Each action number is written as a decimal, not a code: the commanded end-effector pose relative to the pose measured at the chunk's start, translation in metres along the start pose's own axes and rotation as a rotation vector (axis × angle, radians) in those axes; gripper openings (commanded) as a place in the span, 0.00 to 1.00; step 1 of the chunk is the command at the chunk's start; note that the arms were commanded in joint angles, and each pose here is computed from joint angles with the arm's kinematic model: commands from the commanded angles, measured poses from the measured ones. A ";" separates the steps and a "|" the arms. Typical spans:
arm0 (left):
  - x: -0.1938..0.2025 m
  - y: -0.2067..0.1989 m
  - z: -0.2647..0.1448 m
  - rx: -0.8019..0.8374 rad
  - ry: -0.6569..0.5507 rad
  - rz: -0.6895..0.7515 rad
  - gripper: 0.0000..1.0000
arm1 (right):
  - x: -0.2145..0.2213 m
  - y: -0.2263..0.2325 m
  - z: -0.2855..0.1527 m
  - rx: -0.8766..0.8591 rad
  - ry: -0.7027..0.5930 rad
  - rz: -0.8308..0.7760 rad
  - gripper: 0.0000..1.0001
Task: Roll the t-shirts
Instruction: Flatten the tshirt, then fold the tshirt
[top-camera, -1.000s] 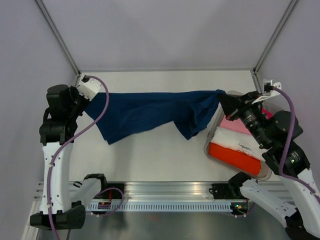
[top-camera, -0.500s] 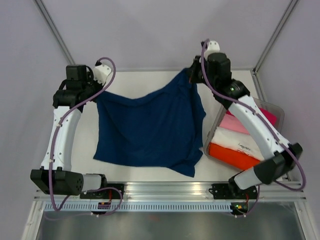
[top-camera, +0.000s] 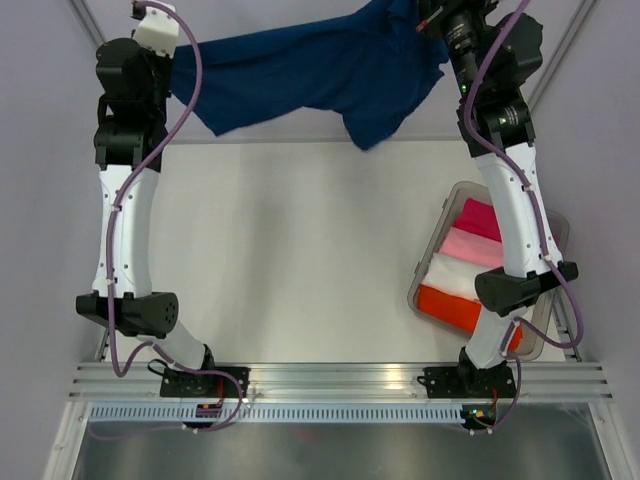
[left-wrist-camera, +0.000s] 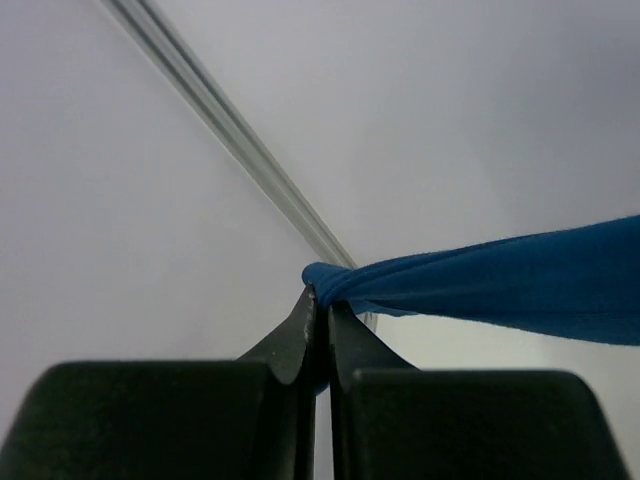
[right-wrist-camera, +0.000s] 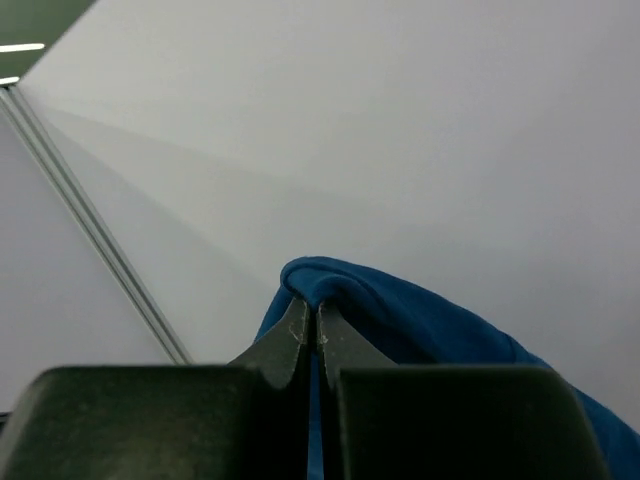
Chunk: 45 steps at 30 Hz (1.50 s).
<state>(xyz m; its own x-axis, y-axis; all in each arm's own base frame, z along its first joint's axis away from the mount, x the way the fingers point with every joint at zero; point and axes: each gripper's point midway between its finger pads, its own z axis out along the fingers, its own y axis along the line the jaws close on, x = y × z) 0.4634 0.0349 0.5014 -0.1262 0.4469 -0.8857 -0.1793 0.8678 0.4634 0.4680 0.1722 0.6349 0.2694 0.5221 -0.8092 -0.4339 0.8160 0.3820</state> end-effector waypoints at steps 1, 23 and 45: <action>-0.045 0.050 -0.017 -0.180 -0.126 -0.050 0.02 | -0.048 0.019 -0.010 -0.069 -0.125 -0.011 0.00; 0.385 -0.118 -0.120 0.430 0.520 0.540 0.02 | 0.370 -0.081 -0.376 0.180 0.924 0.148 0.00; 0.427 -0.120 -0.164 0.481 0.691 0.506 0.05 | 0.396 -0.079 -0.391 0.222 1.043 0.037 0.00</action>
<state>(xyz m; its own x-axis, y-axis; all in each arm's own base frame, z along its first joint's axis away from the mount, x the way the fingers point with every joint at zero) 0.2500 0.0878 0.0569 -0.6457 0.7270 -0.2336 0.5028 0.6350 0.5864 0.2443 0.2057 0.0905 -0.7157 0.1819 -0.6744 -0.1928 0.8766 0.4410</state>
